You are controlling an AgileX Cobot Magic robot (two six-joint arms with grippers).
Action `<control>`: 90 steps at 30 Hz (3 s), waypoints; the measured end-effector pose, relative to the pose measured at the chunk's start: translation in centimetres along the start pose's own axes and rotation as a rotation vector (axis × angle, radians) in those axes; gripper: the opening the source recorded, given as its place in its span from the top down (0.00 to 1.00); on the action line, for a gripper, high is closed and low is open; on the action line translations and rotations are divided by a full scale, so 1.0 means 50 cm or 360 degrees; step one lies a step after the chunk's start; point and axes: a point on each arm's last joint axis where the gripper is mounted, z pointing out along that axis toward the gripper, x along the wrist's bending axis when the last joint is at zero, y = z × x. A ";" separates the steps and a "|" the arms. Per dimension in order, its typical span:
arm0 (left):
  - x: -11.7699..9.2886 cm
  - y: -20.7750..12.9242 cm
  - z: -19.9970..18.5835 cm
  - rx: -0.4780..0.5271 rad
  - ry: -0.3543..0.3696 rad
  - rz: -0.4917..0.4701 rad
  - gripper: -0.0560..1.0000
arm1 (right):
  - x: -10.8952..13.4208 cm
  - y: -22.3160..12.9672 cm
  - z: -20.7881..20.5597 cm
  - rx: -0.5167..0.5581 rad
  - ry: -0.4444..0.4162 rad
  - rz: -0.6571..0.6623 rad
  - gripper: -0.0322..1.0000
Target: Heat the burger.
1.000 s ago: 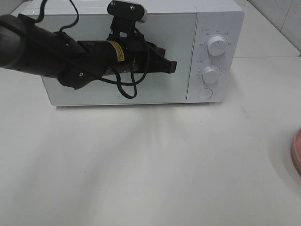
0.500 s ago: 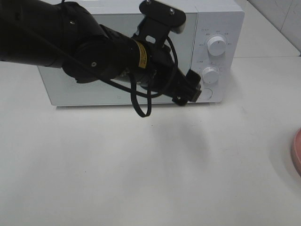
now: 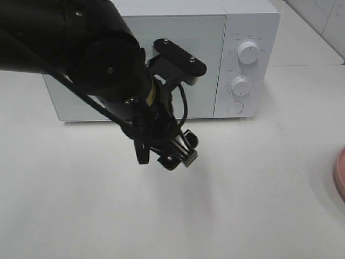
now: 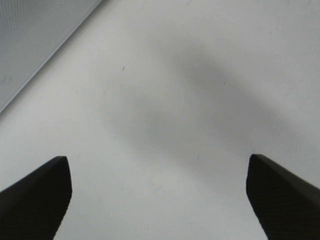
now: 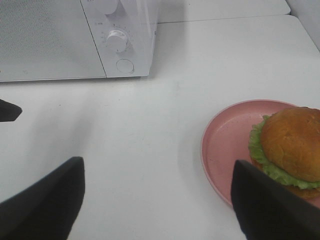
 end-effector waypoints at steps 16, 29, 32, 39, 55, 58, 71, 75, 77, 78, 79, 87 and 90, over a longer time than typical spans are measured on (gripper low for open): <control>0.170 -0.075 -0.098 0.0446 0.0007 -0.0492 0.12 | 0.000 0.000 0.000 0.0000 0.0000 0.0000 0.23; 0.356 -0.246 -0.128 0.0511 -0.0206 -0.1111 0.12 | 0.000 0.000 0.000 0.0000 0.0000 0.0000 0.23; 0.373 -0.300 -0.143 0.0543 -0.0206 -0.1236 0.12 | 0.000 0.000 0.000 0.0000 0.0000 0.0000 0.23; 0.360 -0.380 -0.209 0.0451 -0.0128 -0.1396 0.12 | 0.000 0.000 0.000 0.0000 0.0000 0.0000 0.23; 0.230 -0.481 -0.335 -0.0035 0.0185 -0.1303 0.12 | 0.000 0.000 0.000 0.0000 0.0000 0.0000 0.23; 0.206 -0.503 -0.352 -0.0148 0.0274 -0.1268 0.12 | 0.000 0.000 0.000 0.0000 0.0000 0.0000 0.23; 0.128 -0.567 -0.387 -0.0539 0.0482 -0.1185 0.12 | 0.000 0.000 0.000 0.0000 0.0000 0.0000 0.23; 0.112 -0.580 -0.395 -0.0608 0.0512 -0.1170 0.12 | 0.000 0.000 0.000 0.0000 0.0000 0.0000 0.23; 0.106 -0.584 -0.400 -0.0645 0.0527 -0.1164 0.12 | 0.000 0.000 0.000 0.0000 0.0000 0.0000 0.23; 0.104 -0.585 -0.401 -0.0660 0.0534 -0.1160 0.12 | 0.000 0.000 0.000 0.0000 0.0000 0.0000 0.23; 0.098 -0.590 -0.406 -0.0701 0.0555 -0.1149 0.12 | 0.000 0.000 0.000 0.0000 0.0000 0.0000 0.23; 0.067 -0.612 -0.426 -0.0899 0.0647 -0.1098 0.12 | 0.000 0.000 0.000 0.0000 0.0000 0.0000 0.23; 0.060 -0.617 -0.429 -0.0941 0.0666 -0.1086 0.12 | 0.000 0.000 0.000 0.0000 0.0000 0.0000 0.23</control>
